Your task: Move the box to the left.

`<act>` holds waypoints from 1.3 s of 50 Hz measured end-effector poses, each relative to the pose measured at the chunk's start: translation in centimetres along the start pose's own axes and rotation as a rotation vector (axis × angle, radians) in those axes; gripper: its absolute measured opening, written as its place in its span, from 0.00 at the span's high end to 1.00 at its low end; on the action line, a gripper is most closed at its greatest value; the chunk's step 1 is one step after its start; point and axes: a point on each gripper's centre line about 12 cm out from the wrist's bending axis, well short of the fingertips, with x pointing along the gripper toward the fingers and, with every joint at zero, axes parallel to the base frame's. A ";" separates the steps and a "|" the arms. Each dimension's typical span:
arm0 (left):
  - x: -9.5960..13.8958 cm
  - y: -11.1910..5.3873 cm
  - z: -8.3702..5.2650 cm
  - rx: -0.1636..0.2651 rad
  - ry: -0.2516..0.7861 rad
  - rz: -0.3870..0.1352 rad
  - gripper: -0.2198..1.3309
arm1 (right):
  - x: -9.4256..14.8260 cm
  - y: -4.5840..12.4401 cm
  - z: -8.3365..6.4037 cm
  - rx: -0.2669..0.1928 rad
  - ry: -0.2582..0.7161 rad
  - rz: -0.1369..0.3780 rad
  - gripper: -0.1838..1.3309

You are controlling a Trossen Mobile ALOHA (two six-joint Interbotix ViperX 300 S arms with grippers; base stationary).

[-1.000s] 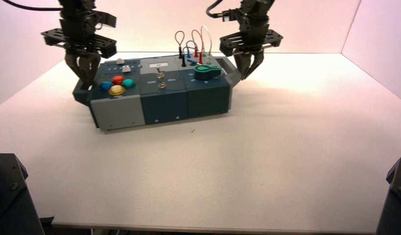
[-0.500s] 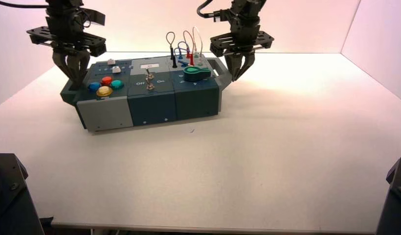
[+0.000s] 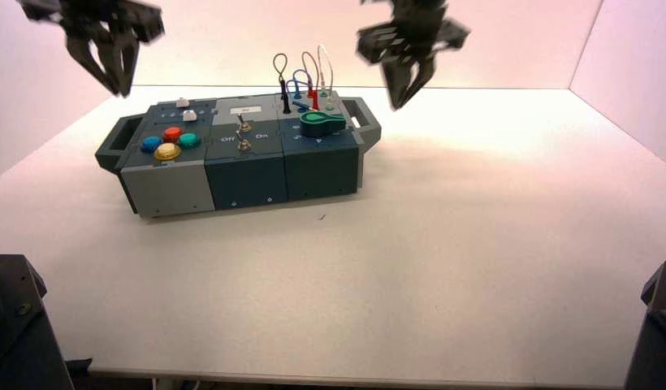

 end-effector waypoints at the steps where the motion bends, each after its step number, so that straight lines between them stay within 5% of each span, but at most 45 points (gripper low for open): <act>1: -0.5 0.0 0.0 -0.002 -0.015 -0.001 0.52 | -0.4 -0.1 -0.1 -0.003 -0.005 -0.004 0.85; 12: -5.7 -0.1 -1.2 -0.020 -0.144 -0.001 0.34 | -5.2 0.1 -1.5 -0.028 -0.088 -0.006 0.71; 18: -8.4 -0.9 -2.2 0.003 -0.226 -0.006 0.27 | -8.4 0.9 -2.7 -0.065 -0.157 0.000 0.46; 25: -12.5 -3.5 -3.8 0.082 -0.370 -0.044 0.22 | -12.8 3.9 -4.9 -0.160 -0.261 0.039 0.22; 33: -15.2 -5.9 -5.9 0.166 -0.471 -0.107 0.21 | -16.3 7.4 -8.5 -0.280 -0.358 0.108 0.17; 47: -11.4 -7.0 -7.4 0.208 -0.419 -0.120 0.08 | -16.5 7.0 -13.0 -0.302 -0.471 0.140 0.16; 65: -7.8 -7.6 -8.2 0.205 -0.426 -0.132 0.08 | -12.9 7.1 -14.2 -0.308 -0.431 0.137 0.16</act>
